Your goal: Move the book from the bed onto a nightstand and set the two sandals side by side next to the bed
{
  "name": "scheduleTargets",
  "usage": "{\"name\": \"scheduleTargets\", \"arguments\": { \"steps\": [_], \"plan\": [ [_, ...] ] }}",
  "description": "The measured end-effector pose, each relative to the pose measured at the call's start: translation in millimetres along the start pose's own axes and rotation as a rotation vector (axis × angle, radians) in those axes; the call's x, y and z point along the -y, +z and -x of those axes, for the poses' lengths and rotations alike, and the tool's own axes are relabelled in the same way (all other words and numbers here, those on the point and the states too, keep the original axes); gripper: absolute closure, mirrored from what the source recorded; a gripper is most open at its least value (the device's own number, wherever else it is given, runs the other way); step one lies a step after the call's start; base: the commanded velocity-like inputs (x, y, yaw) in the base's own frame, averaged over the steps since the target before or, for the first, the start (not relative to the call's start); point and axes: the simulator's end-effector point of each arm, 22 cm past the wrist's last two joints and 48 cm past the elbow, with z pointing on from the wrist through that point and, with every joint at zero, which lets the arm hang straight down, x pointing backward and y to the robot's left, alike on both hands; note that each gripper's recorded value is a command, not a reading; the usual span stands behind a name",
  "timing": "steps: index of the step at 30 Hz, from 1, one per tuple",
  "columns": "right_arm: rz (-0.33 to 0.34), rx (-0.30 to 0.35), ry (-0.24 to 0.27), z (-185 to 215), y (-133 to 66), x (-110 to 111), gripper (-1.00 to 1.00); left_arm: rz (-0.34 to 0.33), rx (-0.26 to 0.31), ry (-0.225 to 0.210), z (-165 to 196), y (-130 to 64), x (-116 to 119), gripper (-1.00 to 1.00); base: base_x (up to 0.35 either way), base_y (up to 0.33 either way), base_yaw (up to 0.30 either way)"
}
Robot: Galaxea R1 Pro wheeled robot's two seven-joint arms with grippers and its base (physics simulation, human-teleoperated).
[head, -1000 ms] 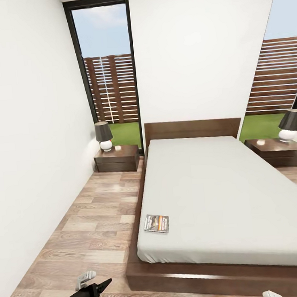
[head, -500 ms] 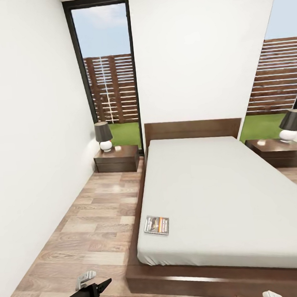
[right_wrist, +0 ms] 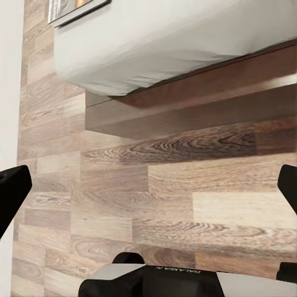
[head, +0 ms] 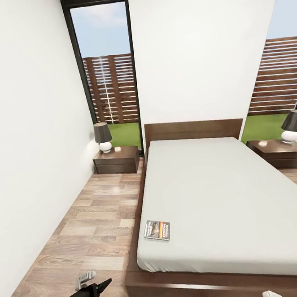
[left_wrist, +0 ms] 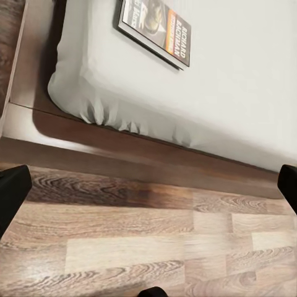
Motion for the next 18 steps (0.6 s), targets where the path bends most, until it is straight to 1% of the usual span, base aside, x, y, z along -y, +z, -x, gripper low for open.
{"name": "scheduleTargets", "arguments": {
  "steps": [18],
  "plan": [
    [0.0,0.001,0.001,0.2,0.0,-0.1,-1.0,0.0,0.0,0.0,0.2,-0.2,-0.2,-1.0,0.0,0.0,0.0]
  ]
}}
